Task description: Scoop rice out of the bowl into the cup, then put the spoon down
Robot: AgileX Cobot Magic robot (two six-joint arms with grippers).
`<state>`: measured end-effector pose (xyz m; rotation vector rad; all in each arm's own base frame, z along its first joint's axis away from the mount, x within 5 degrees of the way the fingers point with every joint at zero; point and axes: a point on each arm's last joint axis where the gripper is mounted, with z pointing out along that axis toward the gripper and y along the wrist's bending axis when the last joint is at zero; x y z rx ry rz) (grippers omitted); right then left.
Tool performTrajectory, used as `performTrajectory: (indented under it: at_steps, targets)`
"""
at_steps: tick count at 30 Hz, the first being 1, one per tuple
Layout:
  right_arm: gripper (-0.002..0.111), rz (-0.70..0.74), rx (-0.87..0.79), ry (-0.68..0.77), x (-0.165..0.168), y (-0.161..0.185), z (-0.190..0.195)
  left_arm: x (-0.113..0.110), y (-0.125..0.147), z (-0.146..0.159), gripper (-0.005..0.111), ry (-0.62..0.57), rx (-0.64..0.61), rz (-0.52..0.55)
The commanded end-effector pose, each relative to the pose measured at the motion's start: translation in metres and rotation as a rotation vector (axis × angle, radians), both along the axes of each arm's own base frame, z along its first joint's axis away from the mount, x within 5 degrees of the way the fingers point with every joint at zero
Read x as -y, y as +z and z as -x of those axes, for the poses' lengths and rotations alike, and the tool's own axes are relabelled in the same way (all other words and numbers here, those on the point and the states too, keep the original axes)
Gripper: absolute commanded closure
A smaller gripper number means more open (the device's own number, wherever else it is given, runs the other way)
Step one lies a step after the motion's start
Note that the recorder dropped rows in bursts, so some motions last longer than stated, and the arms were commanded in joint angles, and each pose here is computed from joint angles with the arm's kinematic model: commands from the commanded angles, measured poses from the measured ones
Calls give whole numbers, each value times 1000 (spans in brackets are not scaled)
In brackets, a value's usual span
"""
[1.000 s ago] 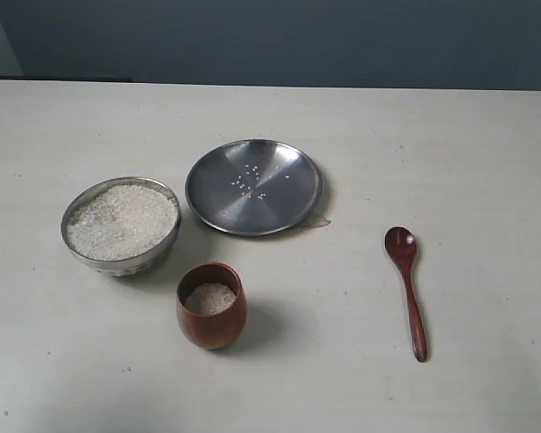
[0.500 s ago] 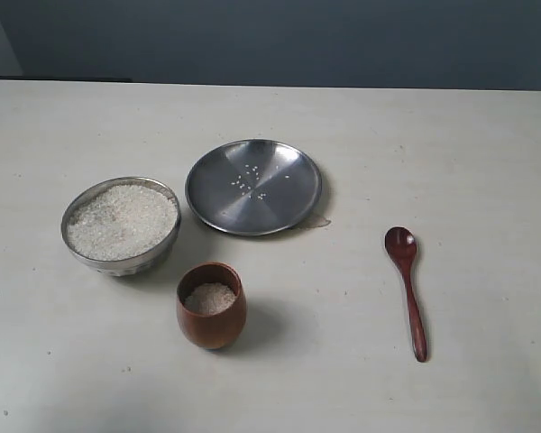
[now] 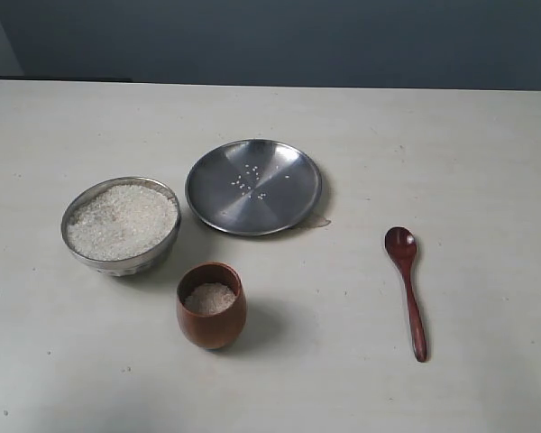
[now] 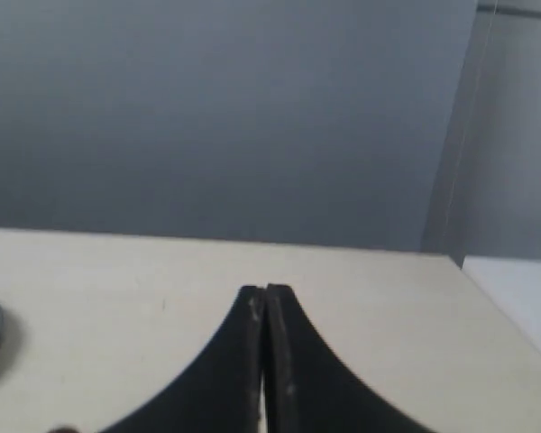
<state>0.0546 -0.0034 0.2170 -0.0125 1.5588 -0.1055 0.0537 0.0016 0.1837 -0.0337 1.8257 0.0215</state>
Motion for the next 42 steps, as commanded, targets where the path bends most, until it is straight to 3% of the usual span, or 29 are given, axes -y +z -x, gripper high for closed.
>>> performTrajectory:
  at_steps: [1,9,14,18,24,31,42]
  targets:
    - [109,23,249,8,-1,21,3,0,-1,0,106,3,9,6]
    - [109,-1,501,19,-2,42,12,0,-1,0,106,3,9,6]
    - [109,-265,589,65,1,47,15,0,-1,0,106,3,9,6]
    - [109,-322,597,89,1,48,16,0,-1,0,106,3,9,6]
    - [109,-539,599,170,0,48,16,0,-1,0,106,3,9,6]
    - [109,-375,440,214,-12,64,17,0,-1,0,106,3,9,6]
    - [109,-105,347,279,-20,116,3,0,-1,0,106,3,9,6]
